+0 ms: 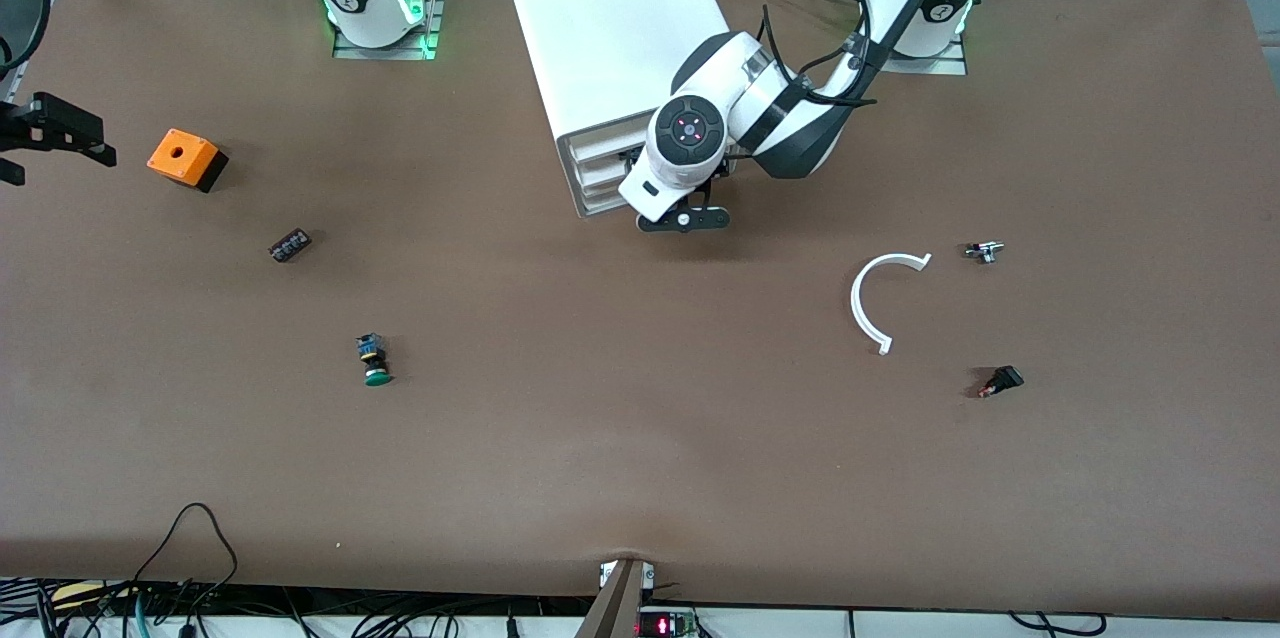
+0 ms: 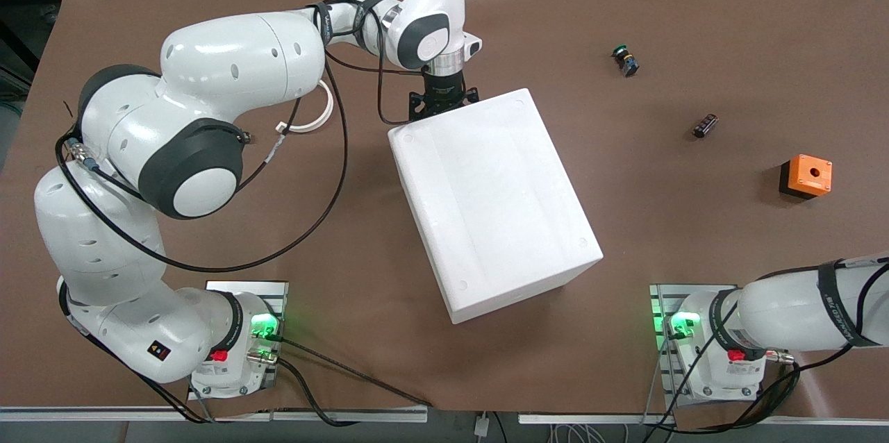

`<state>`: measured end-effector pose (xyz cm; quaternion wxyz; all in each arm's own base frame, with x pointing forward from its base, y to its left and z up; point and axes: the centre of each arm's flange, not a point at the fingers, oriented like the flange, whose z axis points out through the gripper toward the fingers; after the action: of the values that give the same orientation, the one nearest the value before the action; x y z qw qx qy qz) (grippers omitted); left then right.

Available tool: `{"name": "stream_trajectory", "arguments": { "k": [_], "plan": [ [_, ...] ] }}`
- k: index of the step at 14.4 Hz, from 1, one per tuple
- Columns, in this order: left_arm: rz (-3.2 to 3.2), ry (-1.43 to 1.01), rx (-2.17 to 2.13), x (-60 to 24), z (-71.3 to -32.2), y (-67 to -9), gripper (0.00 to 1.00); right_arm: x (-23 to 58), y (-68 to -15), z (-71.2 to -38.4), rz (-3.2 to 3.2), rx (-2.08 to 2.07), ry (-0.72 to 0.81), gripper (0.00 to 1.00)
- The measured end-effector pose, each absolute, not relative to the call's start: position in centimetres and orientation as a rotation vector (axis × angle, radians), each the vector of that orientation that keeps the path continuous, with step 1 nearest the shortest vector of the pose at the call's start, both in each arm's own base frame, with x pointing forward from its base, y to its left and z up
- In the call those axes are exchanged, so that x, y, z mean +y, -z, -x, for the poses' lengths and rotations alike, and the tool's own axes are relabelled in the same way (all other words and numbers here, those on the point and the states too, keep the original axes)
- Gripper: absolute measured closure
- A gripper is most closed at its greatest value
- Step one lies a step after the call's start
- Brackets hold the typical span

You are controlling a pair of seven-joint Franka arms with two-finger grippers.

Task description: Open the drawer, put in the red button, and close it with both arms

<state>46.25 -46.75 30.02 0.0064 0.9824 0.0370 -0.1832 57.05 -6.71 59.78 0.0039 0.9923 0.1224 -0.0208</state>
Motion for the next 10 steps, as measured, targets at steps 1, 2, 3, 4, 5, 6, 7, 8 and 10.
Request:
{"name": "stream_trajectory", "arguments": {
  "k": [1,2,3,4,5,6,7,8,10],
  "plan": [
    [-3.074,0.578,0.111,-46.9,-46.1,-30.0,0.0,-6.8,-59.3,-57.0,-3.109,0.384,0.048,0.0],
    [-3.074,0.58,0.11,-46.9,-46.1,-30.0,0.0,-6.8,-58.8,-56.8,-3.109,0.384,0.041,0.0],
    [-3.072,0.584,0.109,-47.0,-46.0,-30.0,0.0,-7.0,-58.5,-56.5,-3.11,0.381,0.022,0.0],
    [-3.058,0.604,0.113,-47.2,-45.7,-29.9,0.0,-7.2,-58.3,-56.0,-3.11,0.376,-0.002,0.0],
    [-3.042,0.63,0.119,-47.5,-45.3,-29.8,0.0,-7.4,-58.1,-55.4,-3.113,0.372,-0.016,0.0],
    [-3.037,0.638,0.125,-47.6,-45.3,-29.7,0.0,-7.4,-58.0,-54.8,-3.115,0.372,-0.021,0.0],
    [-3.034,0.643,0.129,-47.5,-45.3,-29.6,0.0,-7.4,-58.2,-54.4,-3.117,0.373,-0.023,0.0],
    [-3.032,0.645,0.131,-47.5,-45.4,-29.6,0.0,-7.2,-58.3,-54.1,-3.12,0.377,-0.006,0.0],
    [-3.031,0.646,0.132,-47.4,-45.4,-29.6,0.0,-7.0,-58.4,-53.4,-3.13,0.383,0.053,0.0]
  ]
}}
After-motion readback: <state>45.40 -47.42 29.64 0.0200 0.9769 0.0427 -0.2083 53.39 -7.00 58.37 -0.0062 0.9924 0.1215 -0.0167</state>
